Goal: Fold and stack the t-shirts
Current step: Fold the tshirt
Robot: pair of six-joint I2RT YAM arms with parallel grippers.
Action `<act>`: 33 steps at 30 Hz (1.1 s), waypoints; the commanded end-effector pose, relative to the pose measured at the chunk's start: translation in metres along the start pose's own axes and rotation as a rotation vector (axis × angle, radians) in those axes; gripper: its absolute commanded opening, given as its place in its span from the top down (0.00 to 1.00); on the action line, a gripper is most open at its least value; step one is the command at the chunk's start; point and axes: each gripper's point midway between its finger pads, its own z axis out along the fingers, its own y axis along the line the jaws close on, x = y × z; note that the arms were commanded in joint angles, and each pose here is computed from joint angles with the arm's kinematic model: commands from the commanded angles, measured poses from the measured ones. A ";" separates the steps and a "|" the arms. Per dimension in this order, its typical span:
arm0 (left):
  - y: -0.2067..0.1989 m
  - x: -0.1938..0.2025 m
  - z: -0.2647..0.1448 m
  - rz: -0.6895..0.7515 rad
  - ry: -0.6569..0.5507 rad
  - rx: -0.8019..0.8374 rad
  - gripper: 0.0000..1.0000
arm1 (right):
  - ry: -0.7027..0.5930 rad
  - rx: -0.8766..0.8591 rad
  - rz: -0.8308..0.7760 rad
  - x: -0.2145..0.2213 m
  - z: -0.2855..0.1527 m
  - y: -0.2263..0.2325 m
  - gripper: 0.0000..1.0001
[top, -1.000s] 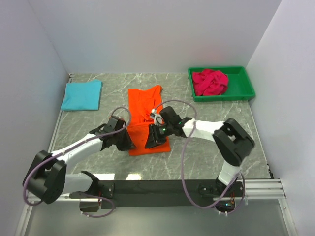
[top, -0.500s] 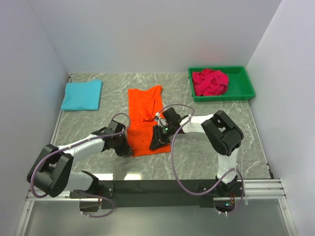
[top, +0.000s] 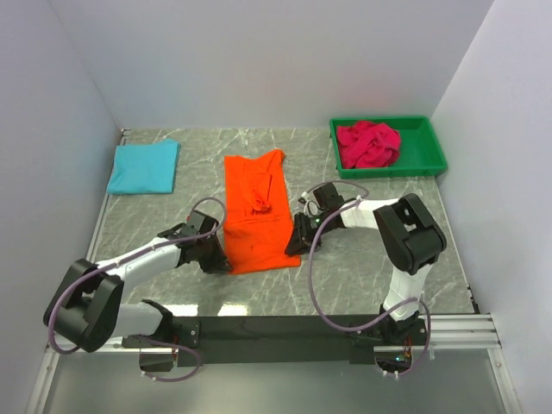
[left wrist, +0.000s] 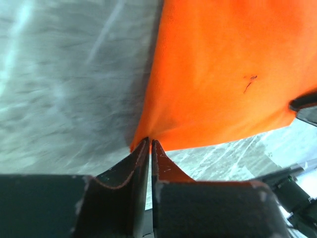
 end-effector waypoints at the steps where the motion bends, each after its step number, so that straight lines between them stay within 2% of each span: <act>1: -0.004 -0.024 -0.019 0.013 -0.111 -0.029 0.87 | -0.094 0.070 -0.104 -0.015 -0.023 0.007 0.70; 5: -0.043 -0.063 -0.045 0.025 -0.239 0.064 0.86 | -0.196 0.020 -0.174 -0.047 -0.039 0.044 0.71; 11: -0.063 -0.119 -0.054 0.034 -0.376 0.104 0.86 | -0.304 0.005 -0.201 -0.097 -0.043 0.061 0.74; 17: -0.076 -0.149 -0.028 0.079 -0.387 0.096 0.88 | -0.343 0.013 -0.184 -0.132 -0.031 0.047 0.76; 27: -0.052 -0.161 0.026 0.064 -0.320 -0.006 0.90 | -0.341 0.049 -0.092 -0.148 -0.015 -0.001 0.76; 30: -0.054 -0.162 0.025 0.053 -0.311 -0.007 0.90 | -0.346 0.059 -0.077 -0.148 -0.019 -0.007 0.76; 33: -0.061 -0.165 0.007 0.053 -0.347 0.008 0.84 | -0.376 0.094 -0.115 -0.147 -0.034 0.000 0.76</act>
